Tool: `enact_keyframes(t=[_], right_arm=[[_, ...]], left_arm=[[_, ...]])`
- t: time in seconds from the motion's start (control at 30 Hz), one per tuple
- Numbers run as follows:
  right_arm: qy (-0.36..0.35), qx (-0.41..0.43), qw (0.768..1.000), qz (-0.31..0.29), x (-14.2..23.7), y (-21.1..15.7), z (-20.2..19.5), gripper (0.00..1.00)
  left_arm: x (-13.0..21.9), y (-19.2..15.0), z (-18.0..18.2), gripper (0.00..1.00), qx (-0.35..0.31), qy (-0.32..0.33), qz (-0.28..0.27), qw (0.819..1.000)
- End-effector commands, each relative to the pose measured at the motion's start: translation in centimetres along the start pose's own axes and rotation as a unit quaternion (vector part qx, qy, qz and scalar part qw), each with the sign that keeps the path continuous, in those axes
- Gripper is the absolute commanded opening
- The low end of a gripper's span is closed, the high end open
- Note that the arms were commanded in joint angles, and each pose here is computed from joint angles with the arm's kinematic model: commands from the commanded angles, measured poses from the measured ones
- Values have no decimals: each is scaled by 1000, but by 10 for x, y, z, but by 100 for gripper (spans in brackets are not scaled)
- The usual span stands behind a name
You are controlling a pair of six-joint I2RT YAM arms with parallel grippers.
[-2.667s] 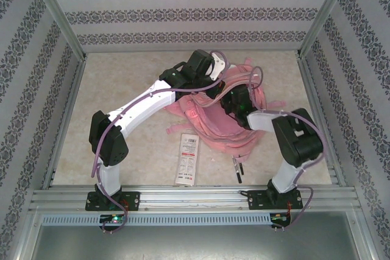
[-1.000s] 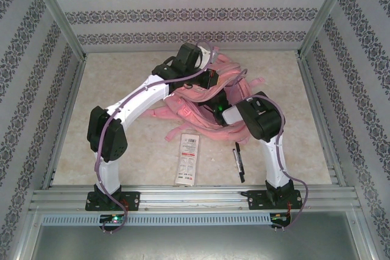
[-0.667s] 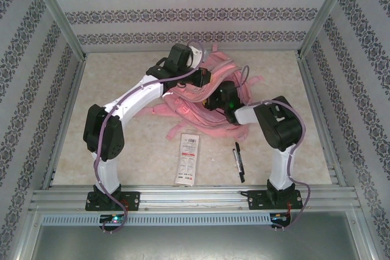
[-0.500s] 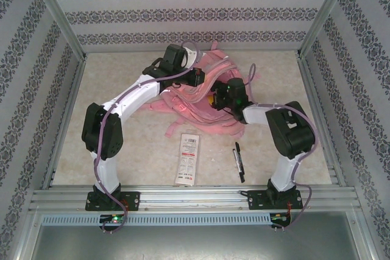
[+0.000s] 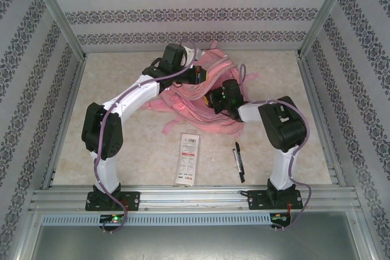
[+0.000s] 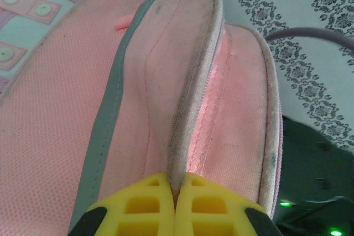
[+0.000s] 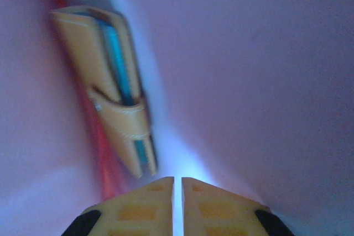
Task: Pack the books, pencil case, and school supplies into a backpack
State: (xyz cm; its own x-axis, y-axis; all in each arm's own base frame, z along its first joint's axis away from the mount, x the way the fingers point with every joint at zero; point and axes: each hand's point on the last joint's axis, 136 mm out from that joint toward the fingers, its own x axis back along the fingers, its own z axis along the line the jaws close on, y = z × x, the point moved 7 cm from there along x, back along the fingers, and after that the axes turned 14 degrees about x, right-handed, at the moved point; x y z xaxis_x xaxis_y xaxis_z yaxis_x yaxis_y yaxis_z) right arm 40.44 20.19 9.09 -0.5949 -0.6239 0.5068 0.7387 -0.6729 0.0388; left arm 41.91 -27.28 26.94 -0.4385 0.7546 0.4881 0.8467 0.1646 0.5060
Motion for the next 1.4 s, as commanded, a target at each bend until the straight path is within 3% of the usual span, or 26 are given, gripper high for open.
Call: enact_keyframes(t=[0.0,0.43,0.7,0.87,1.13,1.37], right_arm=[[39,30,999,-11,-13,9,17,9],[61,45,997,-15,-42,22,23,4],[153,84,984,29,-79,3,72,4],[174,87,980,35,-86,0,79,5],[144,41,988,22,-37,-1,60,19],[110,83,990,28,25,-24,51,31]], left_arm=[[37,30,-46,0,-36,-79,-62,994],[36,26,-46,0,-41,-83,-47,995],[35,24,-45,0,-48,-90,-41,994],[34,22,-43,0,-57,-82,-40,994],[32,20,-24,0,-77,-28,-38,996],[26,12,-6,0,-89,6,-32,996]])
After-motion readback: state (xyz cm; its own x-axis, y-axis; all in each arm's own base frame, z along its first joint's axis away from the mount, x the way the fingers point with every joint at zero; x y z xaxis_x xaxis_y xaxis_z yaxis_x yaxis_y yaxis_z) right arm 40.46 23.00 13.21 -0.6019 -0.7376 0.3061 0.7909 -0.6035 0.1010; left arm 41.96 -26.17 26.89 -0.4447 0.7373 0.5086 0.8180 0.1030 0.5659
